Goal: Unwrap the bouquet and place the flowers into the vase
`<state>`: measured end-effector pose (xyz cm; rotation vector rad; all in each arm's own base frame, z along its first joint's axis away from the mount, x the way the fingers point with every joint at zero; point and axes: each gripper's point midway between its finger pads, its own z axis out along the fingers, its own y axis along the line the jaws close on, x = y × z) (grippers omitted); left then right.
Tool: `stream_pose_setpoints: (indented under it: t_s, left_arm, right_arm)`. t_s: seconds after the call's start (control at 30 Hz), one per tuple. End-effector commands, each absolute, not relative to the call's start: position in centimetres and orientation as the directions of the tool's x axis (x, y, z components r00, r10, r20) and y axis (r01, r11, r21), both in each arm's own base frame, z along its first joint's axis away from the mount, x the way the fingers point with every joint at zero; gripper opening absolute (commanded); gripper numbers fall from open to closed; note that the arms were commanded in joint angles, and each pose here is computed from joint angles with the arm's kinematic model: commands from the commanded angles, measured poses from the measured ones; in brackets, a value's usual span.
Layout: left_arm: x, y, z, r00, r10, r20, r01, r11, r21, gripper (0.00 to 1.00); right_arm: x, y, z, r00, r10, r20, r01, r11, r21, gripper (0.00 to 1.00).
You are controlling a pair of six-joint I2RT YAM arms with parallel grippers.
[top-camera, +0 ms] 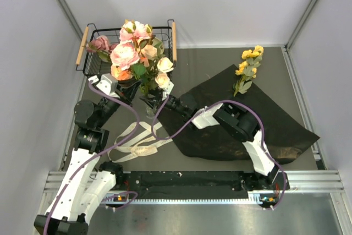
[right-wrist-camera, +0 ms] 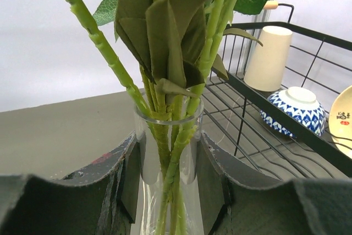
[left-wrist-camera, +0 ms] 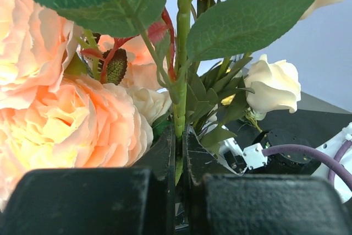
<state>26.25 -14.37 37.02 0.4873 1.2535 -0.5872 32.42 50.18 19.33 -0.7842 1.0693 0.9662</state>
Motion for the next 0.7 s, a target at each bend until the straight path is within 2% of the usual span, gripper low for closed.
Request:
stream_pose_setpoints:
  t_s: [0.0,0.07,0.17,0.27,0.47,0.57,0.67]
  left_arm:
    - [26.5,-15.1,34.6,0.050,-0.155,-0.987,0.673,0.735,-0.081,0.00]
    - [26.5,-15.3,34.5,0.039,-0.150,-0.988,0.682,0.727,-0.083,0.00]
    - [26.8,-15.0,34.1,0.030,-0.145,-0.989,0.665,0.741,-0.089,0.00]
    - [27.0,-14.7,34.2,0.031,-0.147,-0.989,0.649,0.755,-0.092,0.06]
    - [26.6,-14.8,34.9,0.026,-0.152,-0.988,0.656,0.748,-0.098,0.35]
    - [26.4,-14.5,35.3,0.039,-0.158,-0.987,0.645,0.758,-0.096,0.44]
    - [26.0,-14.2,35.9,0.058,-0.166,-0.984,0.636,0.766,-0.091,0.48]
  right_arm:
    - [33.6,50.5,20.7,0.174,0.292,-0.941,-0.913,0.405,-0.043,0.20]
    - [33.7,50.5,20.8,0.177,0.289,-0.941,-0.911,0.409,-0.046,0.25]
    - [33.7,50.5,20.8,0.175,0.284,-0.943,-0.912,0.408,-0.046,0.26]
    - [33.8,50.5,20.6,0.175,0.279,-0.944,-0.911,0.410,-0.048,0.27]
    - [33.8,50.5,20.3,0.177,0.270,-0.946,-0.909,0.414,-0.052,0.31]
    - [33.8,50.4,20.3,0.181,0.265,-0.947,-0.907,0.417,-0.057,0.32]
    - [33.8,50.4,20.2,0.182,0.262,-0.948,-0.908,0.415,-0.060,0.32]
